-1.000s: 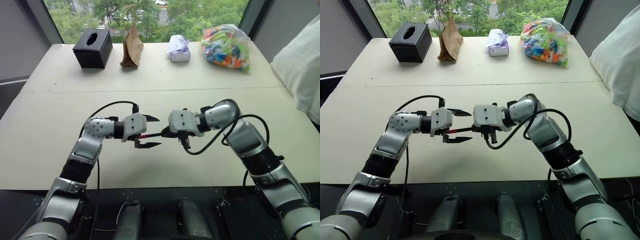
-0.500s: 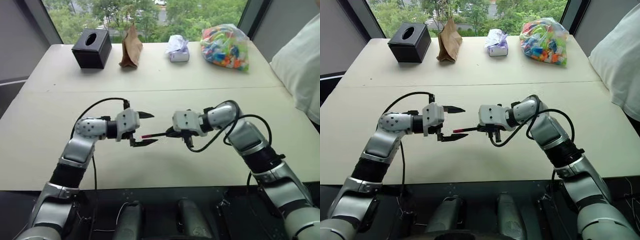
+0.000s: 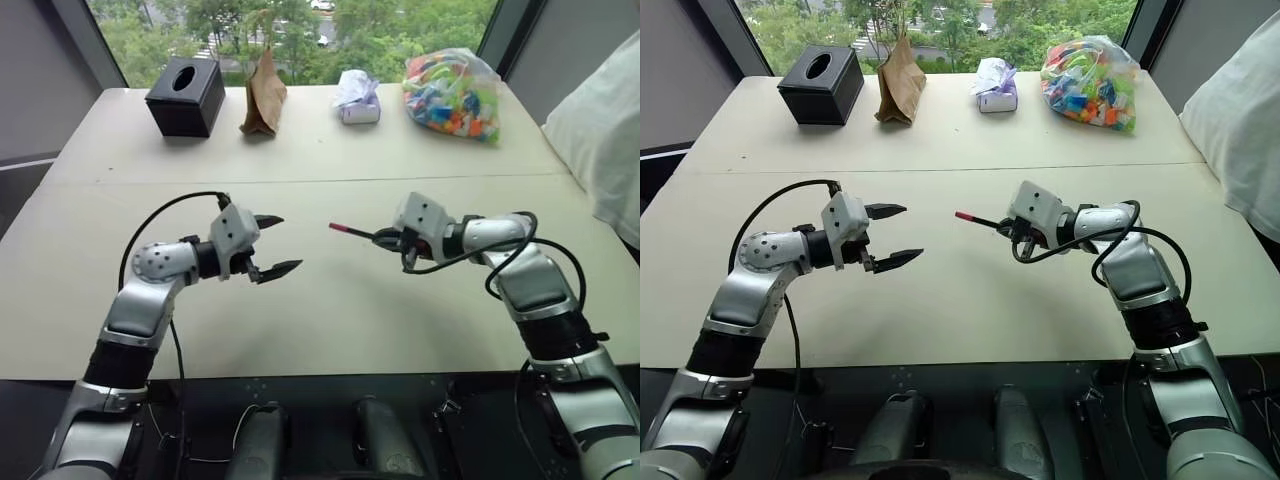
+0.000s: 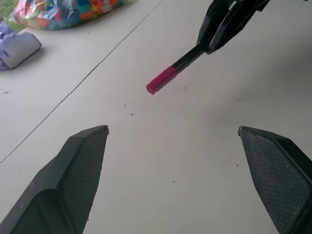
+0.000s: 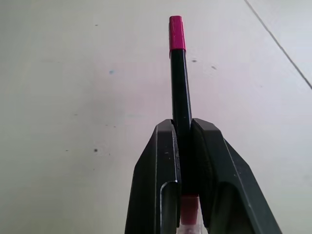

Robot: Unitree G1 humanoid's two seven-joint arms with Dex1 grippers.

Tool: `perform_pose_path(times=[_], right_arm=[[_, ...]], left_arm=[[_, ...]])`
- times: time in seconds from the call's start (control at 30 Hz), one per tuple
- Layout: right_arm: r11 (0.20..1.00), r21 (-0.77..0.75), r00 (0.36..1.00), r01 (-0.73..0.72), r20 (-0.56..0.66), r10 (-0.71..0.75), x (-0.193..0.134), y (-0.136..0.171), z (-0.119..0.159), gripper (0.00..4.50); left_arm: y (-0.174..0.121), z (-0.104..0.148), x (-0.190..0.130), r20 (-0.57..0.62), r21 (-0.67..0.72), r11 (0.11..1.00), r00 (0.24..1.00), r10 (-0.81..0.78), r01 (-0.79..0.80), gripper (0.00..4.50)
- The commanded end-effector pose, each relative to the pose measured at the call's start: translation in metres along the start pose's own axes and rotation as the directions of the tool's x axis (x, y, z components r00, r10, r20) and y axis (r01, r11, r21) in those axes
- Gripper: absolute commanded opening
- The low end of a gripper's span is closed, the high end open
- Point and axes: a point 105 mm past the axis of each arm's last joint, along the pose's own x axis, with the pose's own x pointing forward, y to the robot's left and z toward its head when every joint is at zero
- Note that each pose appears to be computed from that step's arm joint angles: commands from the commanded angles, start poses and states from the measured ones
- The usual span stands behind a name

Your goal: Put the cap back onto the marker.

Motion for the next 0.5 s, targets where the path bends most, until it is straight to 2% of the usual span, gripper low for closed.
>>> perform_pose_path(times=[0.03, 0.07, 0.17, 0.27, 0.5], right_arm=[[0.966, 0.066, 0.968, 0.25, 0.013, -0.252, -0.033, -0.033, 0.006, 0.0], [0.93, 0.122, 0.937, 0.348, -0.011, -0.349, -0.046, -0.044, 0.0, 0.0], [0.829, 0.218, 0.856, 0.515, -0.071, -0.513, -0.072, -0.056, -0.013, 0.0], [0.751, 0.277, 0.798, 0.599, -0.137, -0.586, -0.088, -0.056, -0.029, 0.0], [0.562, 0.308, 0.64, 0.767, -0.317, -0.7, -0.121, -0.047, -0.076, 0.0]], left_arm=[[0.006, 0.011, -0.004, 0.048, -0.025, 0.998, 0.997, 0.054, -0.053, 4.46], [0.005, 0.011, -0.004, 0.054, -0.052, 0.997, 0.997, 0.055, -0.052, 4.46], [0.002, 0.011, -0.001, 0.059, -0.108, 0.993, 0.997, 0.045, -0.038, 4.46], [0.001, 0.011, 0.001, 0.06, -0.126, 0.991, 0.997, 0.049, -0.041, 4.46], [0.006, 0.014, 0.005, 0.068, -0.167, 0.983, 0.994, 0.087, -0.074, 4.46]])
